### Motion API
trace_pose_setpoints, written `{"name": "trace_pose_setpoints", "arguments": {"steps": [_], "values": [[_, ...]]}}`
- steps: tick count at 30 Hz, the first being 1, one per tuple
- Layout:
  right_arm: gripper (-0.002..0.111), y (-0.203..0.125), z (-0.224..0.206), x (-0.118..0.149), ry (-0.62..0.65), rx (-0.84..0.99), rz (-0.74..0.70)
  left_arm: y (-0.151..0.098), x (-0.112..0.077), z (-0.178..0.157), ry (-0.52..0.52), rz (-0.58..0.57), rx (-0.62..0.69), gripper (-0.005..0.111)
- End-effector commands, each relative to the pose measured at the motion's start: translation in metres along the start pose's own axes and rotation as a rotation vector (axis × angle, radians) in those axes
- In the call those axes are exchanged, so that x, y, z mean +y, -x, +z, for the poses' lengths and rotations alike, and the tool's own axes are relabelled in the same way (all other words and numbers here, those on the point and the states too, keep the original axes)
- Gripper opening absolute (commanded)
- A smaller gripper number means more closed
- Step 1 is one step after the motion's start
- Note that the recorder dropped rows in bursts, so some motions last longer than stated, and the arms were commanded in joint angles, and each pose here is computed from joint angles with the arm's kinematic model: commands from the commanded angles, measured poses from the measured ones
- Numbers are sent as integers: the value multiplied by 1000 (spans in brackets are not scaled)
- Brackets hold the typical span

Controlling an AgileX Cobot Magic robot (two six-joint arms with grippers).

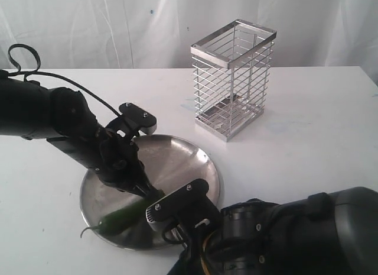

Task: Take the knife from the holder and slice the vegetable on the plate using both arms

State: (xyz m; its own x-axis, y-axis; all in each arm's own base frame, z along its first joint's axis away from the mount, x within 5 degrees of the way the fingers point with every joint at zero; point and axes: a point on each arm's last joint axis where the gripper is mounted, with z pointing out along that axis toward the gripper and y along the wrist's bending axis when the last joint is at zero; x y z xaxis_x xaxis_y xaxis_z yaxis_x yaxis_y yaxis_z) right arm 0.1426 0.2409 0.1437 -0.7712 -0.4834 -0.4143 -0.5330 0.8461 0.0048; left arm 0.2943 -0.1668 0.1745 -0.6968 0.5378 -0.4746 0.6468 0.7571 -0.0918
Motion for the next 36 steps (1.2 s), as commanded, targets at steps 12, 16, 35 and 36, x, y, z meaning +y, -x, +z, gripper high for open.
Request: {"name": "trace_pose_setpoints", "arguments": {"steps": [12,16,35,36], "values": [[0,13,-14,5,-55,126,-104,-11,-9,-2,-99,-24,105,34],[0,17,-17,8,-38,131,-96,-10,-10,-2,-111,-49,96,39],[0,3,-24,7,-55,329,-119,-9,-10,-2,-110,-54,91,39],[0,2,-24,6,-56,341,-120,-9,-10,-2,-110,-54,91,39]]}}
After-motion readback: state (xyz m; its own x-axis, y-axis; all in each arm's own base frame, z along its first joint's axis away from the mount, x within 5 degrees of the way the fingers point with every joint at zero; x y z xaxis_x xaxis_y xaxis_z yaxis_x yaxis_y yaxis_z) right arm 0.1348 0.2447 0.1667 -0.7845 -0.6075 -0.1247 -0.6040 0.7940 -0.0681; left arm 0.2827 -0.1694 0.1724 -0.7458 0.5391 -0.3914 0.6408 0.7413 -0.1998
